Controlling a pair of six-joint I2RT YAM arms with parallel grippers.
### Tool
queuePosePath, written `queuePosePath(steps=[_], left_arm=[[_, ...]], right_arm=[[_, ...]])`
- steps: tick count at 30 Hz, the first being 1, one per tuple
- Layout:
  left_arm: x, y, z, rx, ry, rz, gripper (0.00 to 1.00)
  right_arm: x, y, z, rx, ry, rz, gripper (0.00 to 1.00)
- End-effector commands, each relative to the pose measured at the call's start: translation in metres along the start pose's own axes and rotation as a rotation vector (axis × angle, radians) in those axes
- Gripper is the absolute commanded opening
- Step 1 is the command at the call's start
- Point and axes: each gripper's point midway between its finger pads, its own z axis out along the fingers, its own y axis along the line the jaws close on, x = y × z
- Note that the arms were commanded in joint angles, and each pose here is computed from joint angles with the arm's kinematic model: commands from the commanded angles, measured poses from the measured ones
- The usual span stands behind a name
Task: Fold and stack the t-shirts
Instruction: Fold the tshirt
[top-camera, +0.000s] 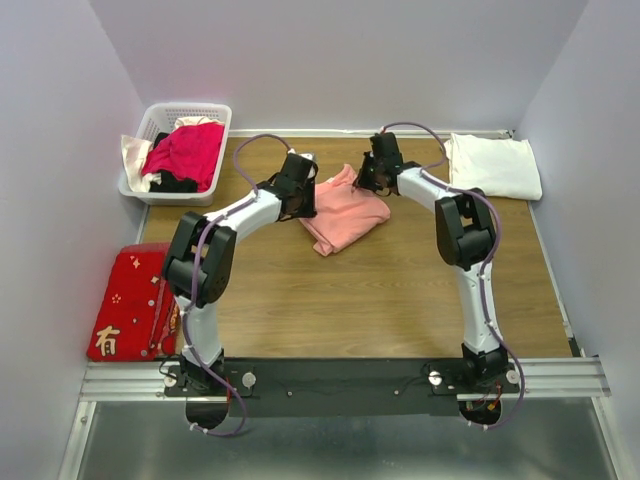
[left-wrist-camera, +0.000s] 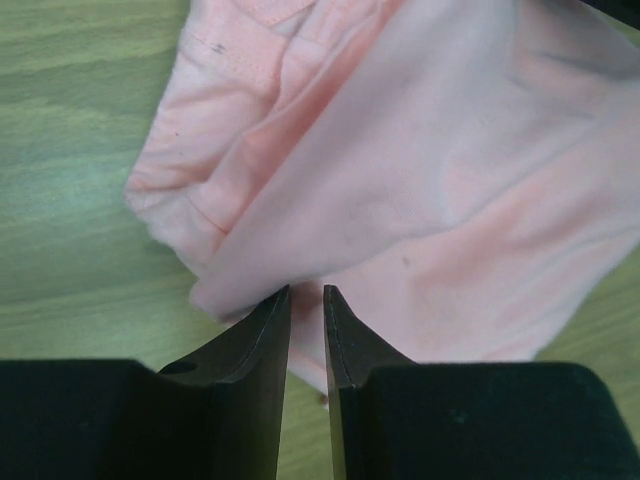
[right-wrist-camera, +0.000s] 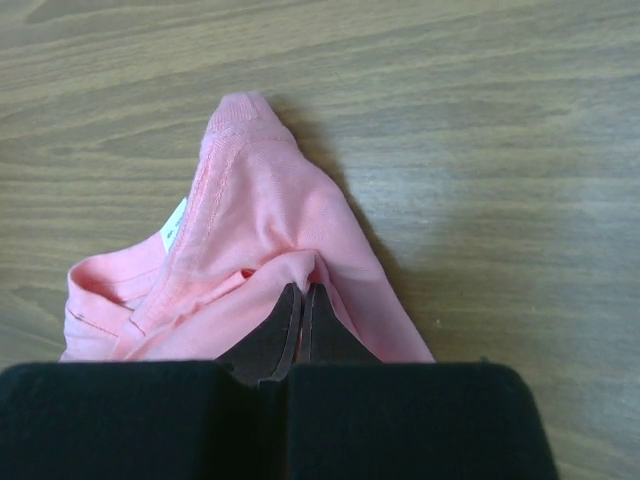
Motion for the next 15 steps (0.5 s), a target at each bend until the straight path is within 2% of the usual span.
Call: queuePosePath(steps=[1, 6, 8, 9, 10, 13, 15], left_arm=[[-0.027, 0.015, 0.026, -0.121, -0.082, -0.054, 0.28], [-0.023, 0.036, 0.049, -0.233, -0.034, -0.097, 0.28], [-0.014, 0.042, 0.061, -0.259, 0.007, -0.107, 0.29], [-0.011, 0.044, 0.064, -0.267, 0.022, -0.109, 0.29], [-0.009, 0.046, 0.07, -0.275, 0.033, -0.11, 0.28], [-0.008, 0.056, 0.075, -0.3, 0.048, -0.118, 0.29], [-0.014, 0.065, 0.077, -0.305, 0.041, -0.13, 0.28]], right_arm=[[-0.015, 0.001, 0.013, 0.013, -0.054, -0.003, 0.01], [-0.031, -0.001, 0.014, 0.047, -0.107, -0.029, 0.01], [-0.041, 0.0, 0.012, 0.057, -0.133, -0.042, 0.1], [-0.05, 0.003, 0.008, 0.056, -0.155, -0.055, 0.19], [-0.056, 0.005, 0.005, 0.057, -0.169, -0.065, 0.36], [-0.077, 0.009, -0.015, 0.071, -0.219, -0.117, 0.5], [-0.088, 0.01, -0.032, 0.089, -0.245, -0.154, 0.55]])
